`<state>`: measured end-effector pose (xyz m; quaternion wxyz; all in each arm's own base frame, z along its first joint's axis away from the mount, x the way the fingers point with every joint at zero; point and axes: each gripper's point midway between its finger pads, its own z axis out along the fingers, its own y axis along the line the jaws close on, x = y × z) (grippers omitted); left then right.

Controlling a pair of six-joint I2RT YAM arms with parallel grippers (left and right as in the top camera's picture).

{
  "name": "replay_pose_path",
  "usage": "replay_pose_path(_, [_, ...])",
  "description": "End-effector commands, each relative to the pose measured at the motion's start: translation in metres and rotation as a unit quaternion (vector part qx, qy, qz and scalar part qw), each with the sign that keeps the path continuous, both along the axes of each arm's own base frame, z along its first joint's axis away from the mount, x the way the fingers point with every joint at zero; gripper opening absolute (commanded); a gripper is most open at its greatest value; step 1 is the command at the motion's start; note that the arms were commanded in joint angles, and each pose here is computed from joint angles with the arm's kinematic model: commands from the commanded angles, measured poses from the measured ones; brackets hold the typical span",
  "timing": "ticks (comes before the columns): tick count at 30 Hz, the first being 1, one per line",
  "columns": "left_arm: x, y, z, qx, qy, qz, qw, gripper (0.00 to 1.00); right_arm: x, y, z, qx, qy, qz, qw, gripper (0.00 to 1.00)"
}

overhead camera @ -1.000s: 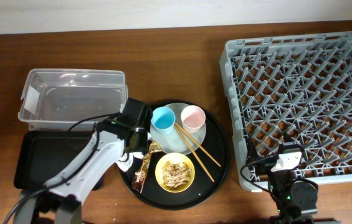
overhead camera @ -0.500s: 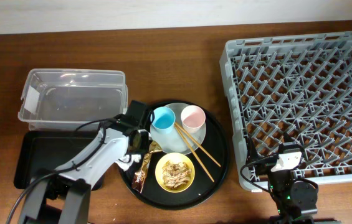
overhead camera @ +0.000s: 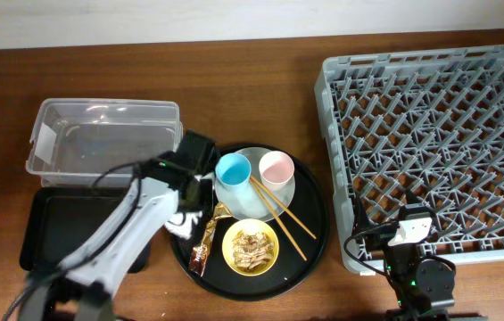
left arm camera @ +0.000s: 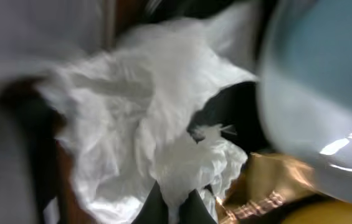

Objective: Sort waste into correct bins and load items into the dishwasher rack
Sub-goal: 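Carry the napkin with the left gripper and drop it into the clear bin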

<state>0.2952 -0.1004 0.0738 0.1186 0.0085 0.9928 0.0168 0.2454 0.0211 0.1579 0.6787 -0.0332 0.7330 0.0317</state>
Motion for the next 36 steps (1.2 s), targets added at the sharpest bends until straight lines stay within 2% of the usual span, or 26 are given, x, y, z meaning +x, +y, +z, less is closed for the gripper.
replay_pose_path(1, [0.018, -0.009, 0.073, -0.041, -0.091, -0.001, 0.995, 0.0, 0.0, -0.001, -0.001, 0.0, -0.001, -0.003, 1.0, 0.99])
replay_pose_path(5, [0.025, 0.002, 0.118, -0.036, -0.167, 0.014, 0.985, 0.0, 0.0, -0.001, -0.001, 0.0, -0.001, -0.003, 1.0, 0.98])
replay_pose_path(7, [0.04, 0.039, 0.153, 0.004, -0.249, 0.07, 0.966, 0.0, 0.0, -0.001, -0.001, 0.0, -0.001, -0.003, 1.0, 0.98])
replay_pose_path(11, [0.061, 0.077, 0.167, 0.047, -0.298, 0.132, 0.944, 0.0, 0.0, -0.001, -0.001, 0.0, -0.001, -0.003, 1.0, 0.98])
replay_pose_path(16, [0.093, 0.103, 0.147, 0.058, -0.3, 0.175, 0.936, 0.0, 0.0, -0.001, -0.001, 0.0, -0.001, -0.003, 1.0, 0.99])
replay_pose_path(21, [0.116, 0.123, 0.086, 0.087, -0.242, 0.196, 0.946, 0.01, 0.0, -0.001, -0.001, 0.0, -0.001, -0.003, 1.0, 0.99])
replay_pose_path(22, [0.119, 0.124, 0.076, 0.09, -0.232, 0.197, 0.948, 0.06, 0.0, -0.001, -0.001, 0.0, -0.001, -0.003, 1.0, 0.99])
replay_pose_path(23, [0.122, 0.126, 0.066, 0.094, -0.224, 0.197, 0.95, 0.18, 0.0, -0.001, -0.001, 0.0, -0.001, -0.003, 1.0, 0.99])
replay_pose_path(25, [0.129, 0.125, 0.054, 0.095, -0.22, 0.197, 0.951, 0.81, 0.0, -0.001, -0.001, 0.0, -0.001, -0.003, 1.0, 0.99])
replay_pose_path(28, [0.131, 0.119, 0.062, 0.076, -0.225, 0.192, 0.952, 0.81, 0.0, -0.001, -0.001, 0.0, -0.001, -0.003, 1.0, 0.99])
replay_pose_path(33, [0.114, 0.073, 0.101, -0.047, -0.22, 0.135, 0.965, 0.81, 0.0, -0.001, -0.001, 0.0, -0.001, -0.003, 1.0, 0.99])
replay_pose_path(35, [0.095, 0.048, 0.12, -0.109, -0.212, 0.102, 0.966, 0.76, 0.0, -0.001, -0.001, 0.0, -0.001, -0.003, 1.0, 0.99])
replay_pose_path(36, [0.082, 0.036, 0.128, -0.142, -0.201, 0.085, 0.966, 0.69, 0.0, -0.001, -0.001, 0.0, -0.001, -0.003, 1.0, 0.99])
